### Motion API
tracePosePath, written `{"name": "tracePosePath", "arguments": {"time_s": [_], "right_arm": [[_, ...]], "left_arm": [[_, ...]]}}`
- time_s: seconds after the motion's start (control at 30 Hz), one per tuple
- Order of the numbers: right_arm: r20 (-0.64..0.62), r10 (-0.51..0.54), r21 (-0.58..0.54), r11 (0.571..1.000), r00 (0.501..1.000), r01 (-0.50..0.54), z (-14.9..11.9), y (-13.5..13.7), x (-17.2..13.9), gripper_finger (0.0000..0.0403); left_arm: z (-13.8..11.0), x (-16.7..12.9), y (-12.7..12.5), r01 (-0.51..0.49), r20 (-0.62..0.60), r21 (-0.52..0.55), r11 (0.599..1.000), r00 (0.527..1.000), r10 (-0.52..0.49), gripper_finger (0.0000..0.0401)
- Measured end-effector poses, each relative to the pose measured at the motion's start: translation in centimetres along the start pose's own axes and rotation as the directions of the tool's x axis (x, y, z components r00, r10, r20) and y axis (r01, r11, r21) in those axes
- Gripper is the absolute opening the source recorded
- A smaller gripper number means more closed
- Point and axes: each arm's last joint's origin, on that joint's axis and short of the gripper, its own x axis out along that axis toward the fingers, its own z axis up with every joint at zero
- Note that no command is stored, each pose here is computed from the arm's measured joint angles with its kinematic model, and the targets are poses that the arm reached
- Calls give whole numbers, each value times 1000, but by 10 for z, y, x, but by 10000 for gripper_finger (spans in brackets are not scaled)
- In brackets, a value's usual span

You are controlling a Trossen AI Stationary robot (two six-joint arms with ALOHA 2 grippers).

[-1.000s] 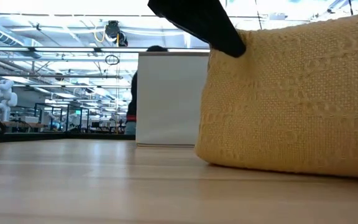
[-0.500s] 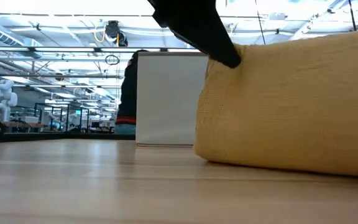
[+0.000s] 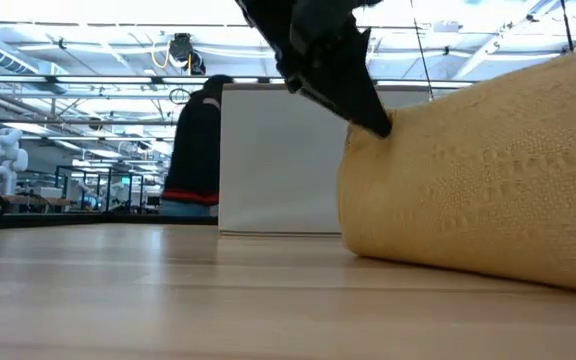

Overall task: Fold towel
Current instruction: Fold the yellow towel

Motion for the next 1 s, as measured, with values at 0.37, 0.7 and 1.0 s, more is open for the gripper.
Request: {"name": "tracePosePath", "arguments": {"time_s": [0.37,0.7,1.0], "right_arm": [[63,94,-34,995,994,-92,18,0,9,0],[20,130,-50,990,991,-129,20,-3,6,0],[30,236,-54,971,971,-235,35,-9,-43,0]], "left_arm": [[-6,19,4,52,-34,-1,999,998,-52,41],[-13,40,-2,56,-26,21,998,998,-55,49],[-14,43,-1,56,-25,22,998,998,-56,50]]}}
